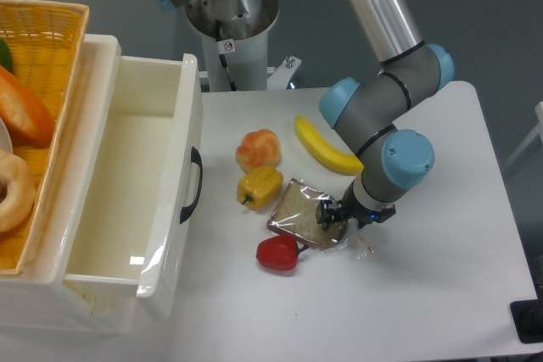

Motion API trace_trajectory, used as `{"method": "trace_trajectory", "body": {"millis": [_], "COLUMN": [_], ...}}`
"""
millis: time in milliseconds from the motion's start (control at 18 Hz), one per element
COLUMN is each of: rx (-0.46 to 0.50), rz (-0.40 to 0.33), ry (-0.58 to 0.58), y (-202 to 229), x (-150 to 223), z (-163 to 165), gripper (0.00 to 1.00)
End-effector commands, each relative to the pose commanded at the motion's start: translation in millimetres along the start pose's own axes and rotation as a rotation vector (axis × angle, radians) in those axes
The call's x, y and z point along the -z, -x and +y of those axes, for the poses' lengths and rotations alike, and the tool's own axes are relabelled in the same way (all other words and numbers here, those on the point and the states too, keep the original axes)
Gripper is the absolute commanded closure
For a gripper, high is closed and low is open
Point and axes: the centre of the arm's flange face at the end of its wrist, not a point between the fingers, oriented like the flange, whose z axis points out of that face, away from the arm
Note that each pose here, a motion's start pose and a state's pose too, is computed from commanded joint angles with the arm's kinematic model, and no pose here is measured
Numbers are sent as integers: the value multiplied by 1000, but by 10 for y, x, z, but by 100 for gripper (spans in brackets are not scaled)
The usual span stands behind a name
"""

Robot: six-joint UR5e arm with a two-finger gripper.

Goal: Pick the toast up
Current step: 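Tilt the bagged bread slice up by its gripped edge, then lift the bagged bread slice up off the table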

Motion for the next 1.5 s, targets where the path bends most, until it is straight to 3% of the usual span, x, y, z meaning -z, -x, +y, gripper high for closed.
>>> {"method": "trace_trajectory", "body": {"millis": [278,389,722,1111,1500], "rx": [4,6,3,-11,-39], "rz": [1,4,-2,-43,-55], "ry": [5,9,-2,-67,-87], "y": [2,-2,-1,8,44], "x": [-28,-43,35,476,665], "z": [-12,-2,-7,-61,-18], "gripper": [88,100,100,100,100]}}
